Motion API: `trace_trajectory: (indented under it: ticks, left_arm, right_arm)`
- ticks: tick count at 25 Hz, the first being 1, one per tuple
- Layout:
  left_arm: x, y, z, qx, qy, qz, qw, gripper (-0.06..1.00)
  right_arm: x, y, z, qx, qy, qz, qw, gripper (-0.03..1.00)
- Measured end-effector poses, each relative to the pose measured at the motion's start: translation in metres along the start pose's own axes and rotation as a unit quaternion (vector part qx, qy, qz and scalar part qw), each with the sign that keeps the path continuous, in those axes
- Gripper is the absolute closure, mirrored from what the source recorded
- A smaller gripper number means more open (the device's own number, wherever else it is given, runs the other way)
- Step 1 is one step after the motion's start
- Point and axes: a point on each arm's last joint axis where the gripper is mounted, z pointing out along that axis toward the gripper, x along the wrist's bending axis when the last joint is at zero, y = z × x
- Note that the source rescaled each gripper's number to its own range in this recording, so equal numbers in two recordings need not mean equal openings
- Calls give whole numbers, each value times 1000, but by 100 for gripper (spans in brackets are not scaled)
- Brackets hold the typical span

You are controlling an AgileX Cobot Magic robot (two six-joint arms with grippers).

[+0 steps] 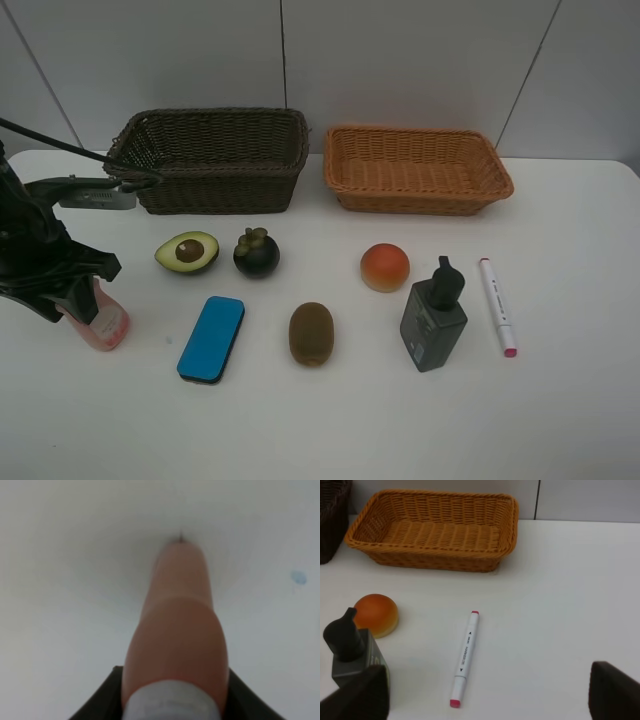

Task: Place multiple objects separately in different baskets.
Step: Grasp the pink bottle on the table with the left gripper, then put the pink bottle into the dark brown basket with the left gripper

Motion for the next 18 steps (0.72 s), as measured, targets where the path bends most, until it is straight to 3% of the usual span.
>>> trace_trajectory:
  ticks: [5,9,13,16,18]
  left_arm:
    - [-1,6,-7,2,-1,-1,1000,94]
    - [-3,30,-37,-14,-5,3,1000,94]
    - [-7,72,-94,-104,-6,10,995,94]
    - [-10,107,-136,-195,-4,16,981,94]
    - [-10,130,-146,-227,-4,18,974,94]
  right_arm:
    - [0,0,0,0,0,0,1000,-3]
    - [0,0,0,0,0,0,1000,-3]
    - [0,0,0,0,0,0,1000,-3]
    - [0,0,0,0,0,0,1000,-3]
    - [0,0,0,0,0,0,1000,-3]
